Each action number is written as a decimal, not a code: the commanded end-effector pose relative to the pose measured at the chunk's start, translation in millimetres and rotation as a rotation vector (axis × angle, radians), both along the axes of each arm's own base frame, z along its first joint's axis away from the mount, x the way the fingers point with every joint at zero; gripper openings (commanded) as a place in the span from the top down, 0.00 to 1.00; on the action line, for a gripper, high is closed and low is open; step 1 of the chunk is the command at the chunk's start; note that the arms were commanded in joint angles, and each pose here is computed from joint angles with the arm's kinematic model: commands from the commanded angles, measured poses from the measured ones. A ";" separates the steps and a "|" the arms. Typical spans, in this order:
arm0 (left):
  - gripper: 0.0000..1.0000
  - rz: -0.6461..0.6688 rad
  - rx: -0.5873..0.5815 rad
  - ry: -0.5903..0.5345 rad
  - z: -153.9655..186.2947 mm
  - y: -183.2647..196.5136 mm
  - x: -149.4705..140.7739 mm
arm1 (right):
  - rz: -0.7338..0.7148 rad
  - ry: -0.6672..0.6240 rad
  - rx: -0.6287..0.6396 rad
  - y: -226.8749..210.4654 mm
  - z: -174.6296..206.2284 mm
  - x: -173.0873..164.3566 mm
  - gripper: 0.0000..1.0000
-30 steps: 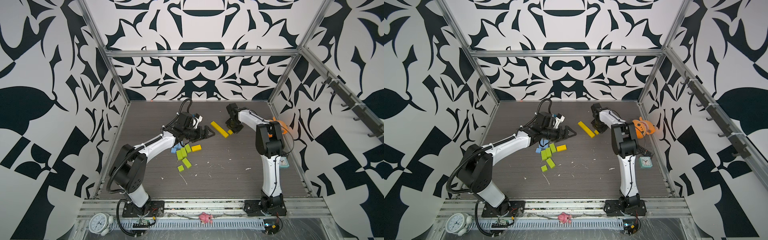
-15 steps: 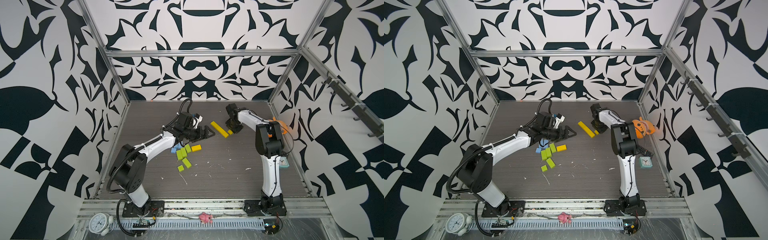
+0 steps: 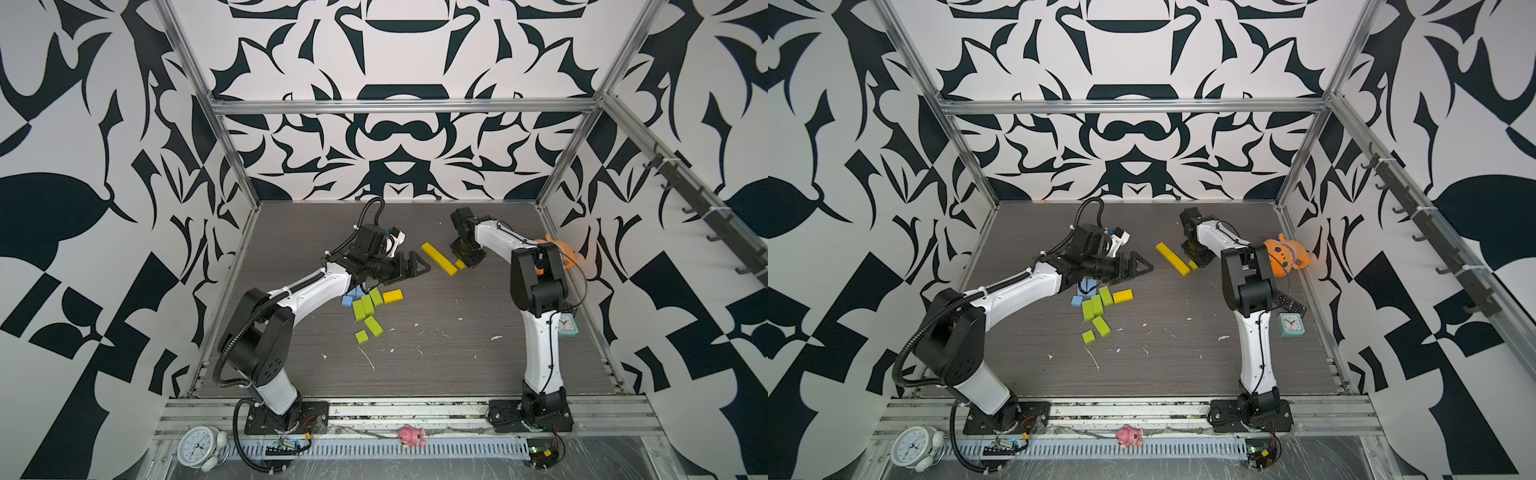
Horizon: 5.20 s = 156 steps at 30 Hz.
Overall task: Assemble the letter v with building blocks
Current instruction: Assemble the building block at the center of the board, then move the building block to the center of the board.
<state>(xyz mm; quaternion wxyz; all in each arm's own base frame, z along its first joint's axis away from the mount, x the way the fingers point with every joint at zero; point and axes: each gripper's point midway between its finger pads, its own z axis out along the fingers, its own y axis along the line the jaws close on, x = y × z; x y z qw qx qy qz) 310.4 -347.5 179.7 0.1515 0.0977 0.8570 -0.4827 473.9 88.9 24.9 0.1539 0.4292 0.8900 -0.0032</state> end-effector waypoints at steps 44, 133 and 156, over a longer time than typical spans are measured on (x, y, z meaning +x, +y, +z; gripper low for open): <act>0.01 -0.032 0.004 0.002 -3.3 -3.8 -7.7 | -0.017 -0.018 0.020 12.9 16.4 -13.9 0.66; 0.08 -0.188 0.851 0.043 -112.9 85.7 -3.3 | 0.594 -0.236 0.022 -15.9 138.4 -96.0 0.00; 0.23 -0.329 1.132 -0.131 -156.3 74.7 16.6 | 0.689 -0.190 0.013 -20.5 108.2 -141.7 0.00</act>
